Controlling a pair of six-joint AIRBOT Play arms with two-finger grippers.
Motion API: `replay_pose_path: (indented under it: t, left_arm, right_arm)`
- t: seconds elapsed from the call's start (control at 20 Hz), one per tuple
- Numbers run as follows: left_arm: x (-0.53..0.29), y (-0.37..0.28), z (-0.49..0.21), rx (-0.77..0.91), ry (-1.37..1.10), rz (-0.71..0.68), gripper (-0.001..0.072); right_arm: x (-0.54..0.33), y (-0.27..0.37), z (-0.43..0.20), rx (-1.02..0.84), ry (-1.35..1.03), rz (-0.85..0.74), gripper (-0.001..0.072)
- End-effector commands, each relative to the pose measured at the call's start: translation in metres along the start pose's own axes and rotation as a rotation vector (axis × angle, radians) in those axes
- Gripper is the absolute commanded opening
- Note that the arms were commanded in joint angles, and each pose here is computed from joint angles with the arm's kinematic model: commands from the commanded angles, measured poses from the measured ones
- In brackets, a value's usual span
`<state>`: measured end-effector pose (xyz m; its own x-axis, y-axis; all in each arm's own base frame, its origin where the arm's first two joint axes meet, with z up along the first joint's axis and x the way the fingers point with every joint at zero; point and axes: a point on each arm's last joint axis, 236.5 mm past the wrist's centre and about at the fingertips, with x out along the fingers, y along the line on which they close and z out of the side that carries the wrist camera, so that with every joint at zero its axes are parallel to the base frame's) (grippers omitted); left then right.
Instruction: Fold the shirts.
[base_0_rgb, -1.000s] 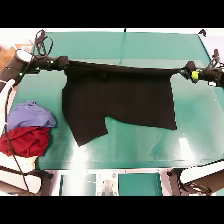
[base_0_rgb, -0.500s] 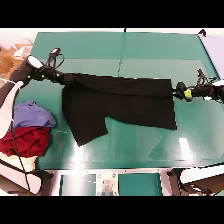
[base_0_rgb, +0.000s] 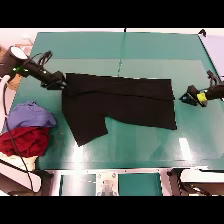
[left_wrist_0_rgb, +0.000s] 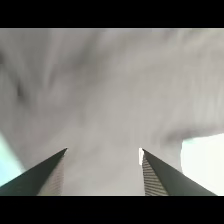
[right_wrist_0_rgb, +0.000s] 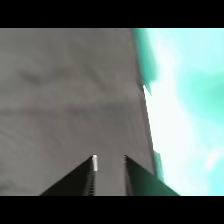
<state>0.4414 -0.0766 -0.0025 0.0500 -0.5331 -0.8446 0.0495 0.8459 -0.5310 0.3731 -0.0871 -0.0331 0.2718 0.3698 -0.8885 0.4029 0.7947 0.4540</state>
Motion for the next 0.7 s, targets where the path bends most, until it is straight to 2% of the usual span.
replay_pose_path:
  t: [0.0,0.15,0.25,0.3,0.35,0.4,0.55,0.65]
  left_arm:
    - [-0.015,-0.002,-0.067,-0.118,0.218,-0.027,0.0514]
    - [-0.007,0.000,-0.103,-0.149,0.118,0.010,0.0515]
    - [-0.001,0.017,-0.139,-0.171,0.075,0.093,0.0515]
    - [0.005,0.024,-0.157,-0.184,0.050,0.121,0.0516]
    - [0.013,0.027,-0.170,-0.201,0.021,0.129,0.0516]
    - [0.023,0.030,-0.180,-0.233,-0.013,0.129,0.0516]
    - [0.061,0.028,-0.197,-0.327,-0.065,0.037,0.0517]
    - [0.080,0.022,-0.193,-0.326,-0.128,0.000,0.0516]
  right_arm:
    - [-0.020,-0.031,-0.053,0.080,0.029,-0.113,0.0188]
    - [-0.020,-0.047,-0.104,0.232,-0.010,-0.120,0.0191]
    - [-0.013,-0.052,-0.138,0.285,-0.003,-0.121,0.0196]
    - [-0.008,-0.054,-0.152,0.312,-0.001,-0.120,0.0262]
    - [-0.002,-0.054,-0.162,0.337,-0.004,-0.114,0.0358]
    - [0.005,-0.052,-0.167,0.358,-0.014,-0.096,0.0382]
    - [0.028,-0.048,-0.171,0.432,-0.049,-0.030,0.0382]
    - [0.041,-0.048,-0.167,0.486,-0.102,0.007,0.0382]
